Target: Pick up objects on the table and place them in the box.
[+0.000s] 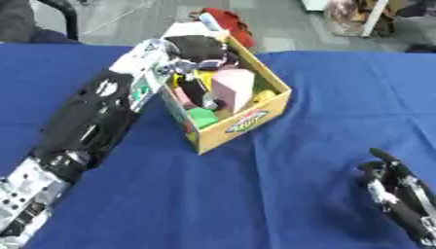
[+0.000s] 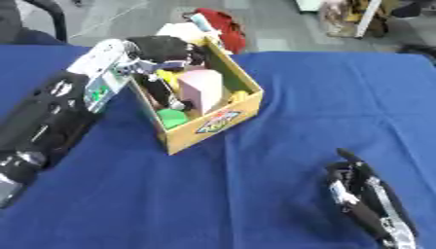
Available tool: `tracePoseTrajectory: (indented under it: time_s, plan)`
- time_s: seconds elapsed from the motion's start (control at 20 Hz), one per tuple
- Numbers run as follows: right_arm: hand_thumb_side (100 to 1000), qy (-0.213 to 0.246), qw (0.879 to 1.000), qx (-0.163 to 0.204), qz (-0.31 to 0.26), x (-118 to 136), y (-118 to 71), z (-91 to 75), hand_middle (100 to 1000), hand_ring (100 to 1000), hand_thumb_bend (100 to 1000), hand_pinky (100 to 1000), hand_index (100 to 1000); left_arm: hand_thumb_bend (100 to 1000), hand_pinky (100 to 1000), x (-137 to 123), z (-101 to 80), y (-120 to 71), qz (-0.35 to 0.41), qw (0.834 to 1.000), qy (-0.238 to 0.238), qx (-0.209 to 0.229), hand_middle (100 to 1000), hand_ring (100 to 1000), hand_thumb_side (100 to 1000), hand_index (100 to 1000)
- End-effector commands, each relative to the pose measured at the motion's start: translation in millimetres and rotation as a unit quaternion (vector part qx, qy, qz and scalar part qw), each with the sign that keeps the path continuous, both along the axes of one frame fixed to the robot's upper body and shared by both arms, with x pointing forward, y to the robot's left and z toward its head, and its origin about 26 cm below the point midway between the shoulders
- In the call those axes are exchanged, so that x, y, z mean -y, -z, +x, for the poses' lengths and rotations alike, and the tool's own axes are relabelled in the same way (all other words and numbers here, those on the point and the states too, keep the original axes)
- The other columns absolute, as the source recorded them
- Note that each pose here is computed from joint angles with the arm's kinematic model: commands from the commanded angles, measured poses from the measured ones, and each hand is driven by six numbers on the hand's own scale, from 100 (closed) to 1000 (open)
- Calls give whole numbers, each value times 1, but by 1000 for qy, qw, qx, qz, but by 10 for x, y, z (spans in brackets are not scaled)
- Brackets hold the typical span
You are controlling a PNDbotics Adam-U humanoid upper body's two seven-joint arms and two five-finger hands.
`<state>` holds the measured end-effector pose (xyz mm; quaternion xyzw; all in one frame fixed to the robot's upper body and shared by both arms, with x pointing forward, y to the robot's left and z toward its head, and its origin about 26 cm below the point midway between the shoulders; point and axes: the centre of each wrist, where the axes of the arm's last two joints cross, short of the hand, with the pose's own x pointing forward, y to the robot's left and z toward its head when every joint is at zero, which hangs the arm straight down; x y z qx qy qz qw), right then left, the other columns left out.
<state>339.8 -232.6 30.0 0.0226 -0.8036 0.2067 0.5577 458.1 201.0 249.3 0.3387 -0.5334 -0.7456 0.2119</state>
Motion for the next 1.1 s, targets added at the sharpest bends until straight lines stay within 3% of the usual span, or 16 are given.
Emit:
tracePoseTrajectory:
  time_s: [0.05,0.15,0.25,0.45,0.5,0.6,0.65,0.7,0.85,1.1]
  plan:
    - [462,-2,1000,9,-5,13,-57,17,663,608,100,656,924,619,860,-84,-16,-129,35,999,-17,5,871,837,534,936]
    - [461,-1,1000,9,-5,17,-56,18,663,608,100,656,924,637,867,-128,-43,-181,53,998,-27,5,881,845,569,940]
    - [457,-1,1000,9,-6,19,-57,19,663,608,100,656,924,593,868,-201,-90,-265,51,998,-33,13,882,844,576,938]
    - [457,2,1000,9,-5,32,-56,17,664,608,100,656,924,394,833,-471,-337,-579,-42,996,-25,80,821,786,418,904]
    - [455,3,1000,10,-5,38,-57,17,664,608,100,656,923,276,818,-561,-427,-661,-79,991,-22,102,792,756,326,879]
    - [452,5,1000,11,-4,46,-61,16,664,608,100,656,923,235,811,-720,-614,-766,-150,979,-15,136,778,743,291,864]
    - [450,6,1000,11,-3,51,-64,16,664,608,100,656,923,199,803,-806,-706,-789,-190,970,-12,149,768,732,267,853]
    - [449,8,1000,12,-3,57,-66,15,665,608,100,657,922,100,788,-906,-807,-790,-236,959,-10,159,751,712,222,835]
    - [445,11,1000,15,-1,66,-78,17,665,608,100,657,922,100,773,-1125,-1107,-686,-363,914,-14,181,735,693,232,819]
    - [432,10,1000,22,5,54,-111,26,665,608,100,658,922,100,751,-1279,-1398,-271,-521,833,-53,177,709,666,374,802]
